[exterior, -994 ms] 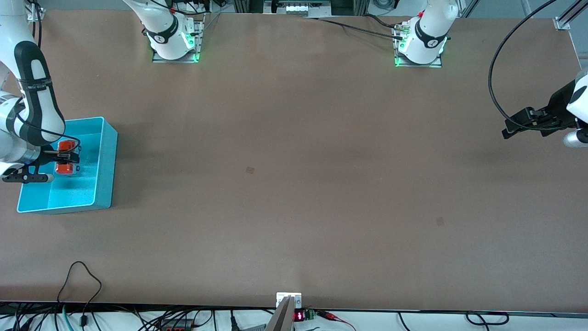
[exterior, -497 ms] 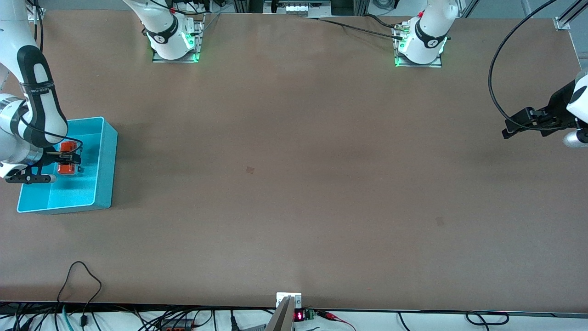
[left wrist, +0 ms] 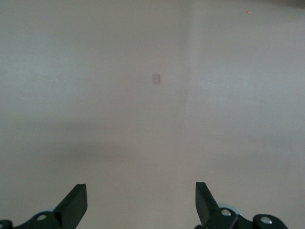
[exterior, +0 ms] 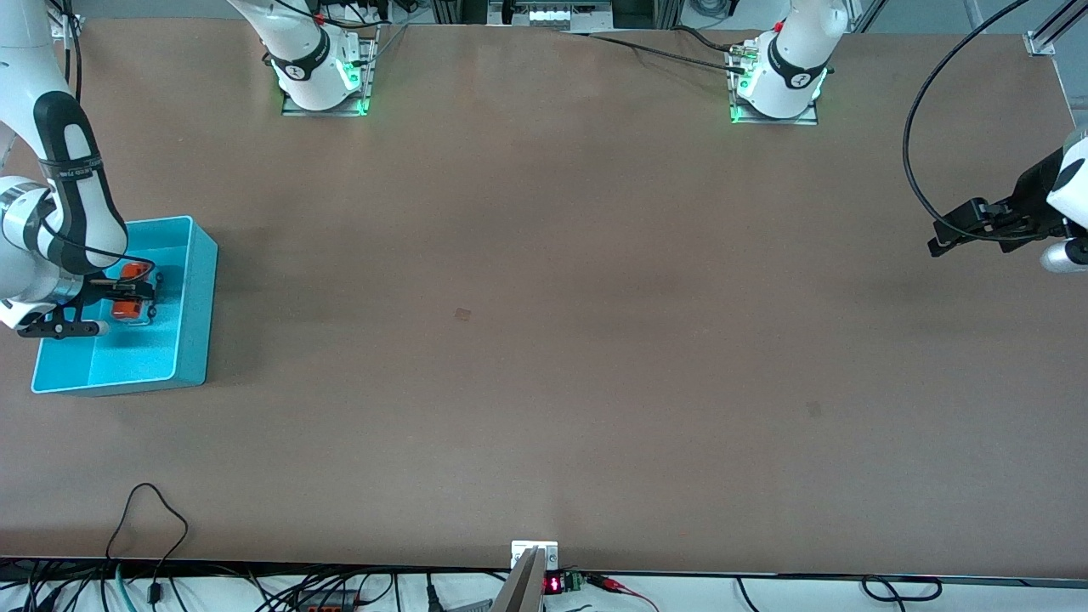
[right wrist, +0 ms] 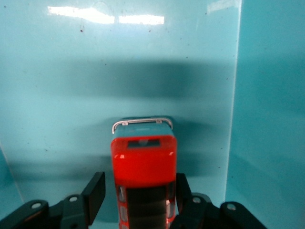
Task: Wind up bus and store in blue box
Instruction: 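Open the right gripper to release the bus in the box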
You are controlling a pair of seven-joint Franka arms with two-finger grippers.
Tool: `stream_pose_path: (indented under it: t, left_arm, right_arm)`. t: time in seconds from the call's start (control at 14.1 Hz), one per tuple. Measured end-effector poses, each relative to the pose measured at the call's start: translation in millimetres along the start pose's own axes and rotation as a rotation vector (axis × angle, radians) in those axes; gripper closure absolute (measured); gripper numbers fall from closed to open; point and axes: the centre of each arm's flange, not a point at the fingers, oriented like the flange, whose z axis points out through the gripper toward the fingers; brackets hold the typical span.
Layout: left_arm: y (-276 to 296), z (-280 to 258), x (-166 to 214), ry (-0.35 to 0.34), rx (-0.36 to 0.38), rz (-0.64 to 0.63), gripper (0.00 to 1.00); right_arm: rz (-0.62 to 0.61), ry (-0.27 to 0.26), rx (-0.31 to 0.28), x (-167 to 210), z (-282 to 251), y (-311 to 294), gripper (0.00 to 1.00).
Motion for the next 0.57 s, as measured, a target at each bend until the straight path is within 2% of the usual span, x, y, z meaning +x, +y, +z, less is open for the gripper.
stream_pose_path:
  t: [0.07, 0.28, 0.57]
  left_arm:
    - [0, 0, 0, 0.000, 0.000, 0.000, 0.00]
    - [0, 0, 0, 0.000, 0.000, 0.000, 0.00]
    - [0, 0, 0, 0.001, 0.000, 0.001, 0.00]
  right_arm:
    - [-0.001, 0.000, 0.000, 0, 0, 0, 0.26]
    - [-0.006, 0.006, -0.002, 1, -3, 0, 0.00]
    - [-0.024, 0.067, -0.006, 10, -58, -7, 0.00]
